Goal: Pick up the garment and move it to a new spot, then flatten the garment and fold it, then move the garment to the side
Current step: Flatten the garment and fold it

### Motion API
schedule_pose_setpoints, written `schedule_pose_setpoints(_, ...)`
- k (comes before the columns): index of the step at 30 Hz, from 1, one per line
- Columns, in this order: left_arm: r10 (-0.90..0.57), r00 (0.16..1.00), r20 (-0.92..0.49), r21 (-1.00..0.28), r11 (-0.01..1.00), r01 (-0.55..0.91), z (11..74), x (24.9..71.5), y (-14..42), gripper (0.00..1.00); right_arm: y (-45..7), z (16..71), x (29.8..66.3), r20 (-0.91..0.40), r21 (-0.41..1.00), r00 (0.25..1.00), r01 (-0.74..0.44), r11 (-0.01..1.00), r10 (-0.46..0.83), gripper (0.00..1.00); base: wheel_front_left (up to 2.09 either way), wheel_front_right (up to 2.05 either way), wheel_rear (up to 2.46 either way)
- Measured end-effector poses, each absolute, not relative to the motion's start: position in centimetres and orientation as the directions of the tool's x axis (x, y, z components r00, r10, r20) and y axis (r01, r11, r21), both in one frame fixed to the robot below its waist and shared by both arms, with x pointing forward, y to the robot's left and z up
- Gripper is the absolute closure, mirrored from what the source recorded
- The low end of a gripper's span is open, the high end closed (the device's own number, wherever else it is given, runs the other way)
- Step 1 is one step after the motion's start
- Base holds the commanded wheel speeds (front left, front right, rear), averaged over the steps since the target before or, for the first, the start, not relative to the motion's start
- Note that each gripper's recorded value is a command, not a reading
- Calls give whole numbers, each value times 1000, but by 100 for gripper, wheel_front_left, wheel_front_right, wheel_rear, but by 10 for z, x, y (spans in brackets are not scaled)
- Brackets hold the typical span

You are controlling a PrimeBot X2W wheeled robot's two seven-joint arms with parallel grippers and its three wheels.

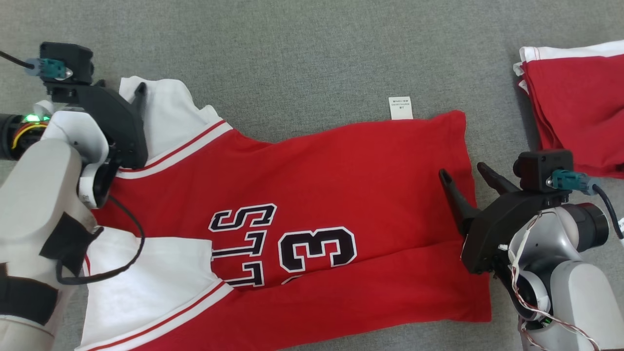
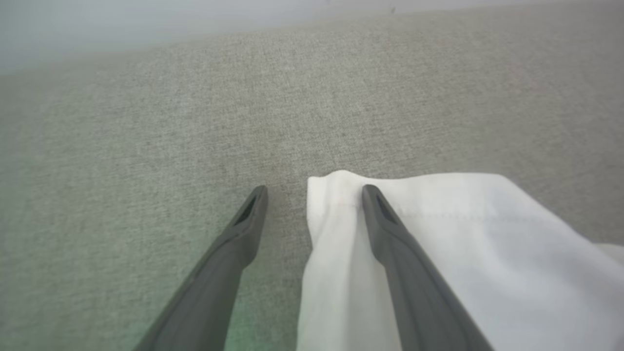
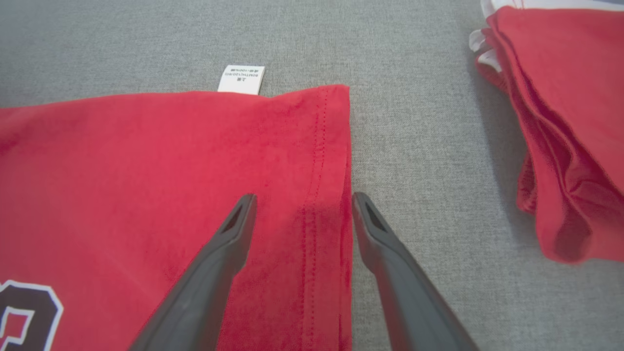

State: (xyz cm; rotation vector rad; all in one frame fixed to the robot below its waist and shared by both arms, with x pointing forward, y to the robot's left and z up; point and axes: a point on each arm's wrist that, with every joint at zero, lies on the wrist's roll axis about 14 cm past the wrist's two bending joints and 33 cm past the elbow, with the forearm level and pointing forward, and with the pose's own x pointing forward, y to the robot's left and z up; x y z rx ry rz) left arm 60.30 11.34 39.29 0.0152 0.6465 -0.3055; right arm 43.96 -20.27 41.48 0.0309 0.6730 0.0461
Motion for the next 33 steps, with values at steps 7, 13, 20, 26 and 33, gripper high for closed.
schedule_pose_setpoints(7,-175,798,-576,-45,982,183,401,614,142,0,-202,415,434,-628,44,777,-34,998,54,0,0,0,0)
schedule_pose_setpoints(13,-182,787,-590,-47,980,192,395,613,137,0,-205,414,433,-630,39,775,-26,999,45,0,0,0,0)
schedule_pose_setpoints(20,-238,777,-583,-82,969,235,392,612,120,0,-207,412,433,-634,38,772,-20,999,40,0,0,0,0)
schedule_pose_setpoints(26,-240,775,-584,-63,966,252,393,611,119,0,-206,411,435,-634,36,772,-23,999,41,0,0,0,0)
schedule_pose_setpoints(33,-229,803,-550,-53,969,240,403,613,119,0,-202,411,436,-633,44,772,-30,999,51,0,0,0,0)
